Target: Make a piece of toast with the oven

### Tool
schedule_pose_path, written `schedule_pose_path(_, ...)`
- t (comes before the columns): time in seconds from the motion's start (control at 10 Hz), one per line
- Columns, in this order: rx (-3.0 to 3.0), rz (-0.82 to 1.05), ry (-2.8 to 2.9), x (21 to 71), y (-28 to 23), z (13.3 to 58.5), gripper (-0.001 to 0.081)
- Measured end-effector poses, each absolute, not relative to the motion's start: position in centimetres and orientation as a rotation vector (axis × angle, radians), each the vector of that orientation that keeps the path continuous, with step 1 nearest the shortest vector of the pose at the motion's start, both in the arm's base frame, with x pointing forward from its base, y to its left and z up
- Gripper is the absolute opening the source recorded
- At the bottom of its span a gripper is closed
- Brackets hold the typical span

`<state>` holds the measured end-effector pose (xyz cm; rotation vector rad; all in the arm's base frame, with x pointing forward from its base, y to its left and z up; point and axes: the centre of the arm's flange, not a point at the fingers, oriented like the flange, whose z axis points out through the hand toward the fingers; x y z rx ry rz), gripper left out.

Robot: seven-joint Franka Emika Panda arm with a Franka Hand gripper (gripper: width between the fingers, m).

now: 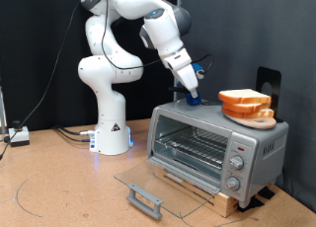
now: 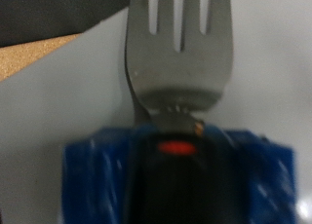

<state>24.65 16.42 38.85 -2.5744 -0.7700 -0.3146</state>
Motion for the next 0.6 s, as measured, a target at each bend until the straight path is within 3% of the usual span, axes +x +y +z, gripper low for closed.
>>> schedule_pose_path(0.6,-2.559,-0.330,-0.773,24.0,18.6,37.0,0.0808)
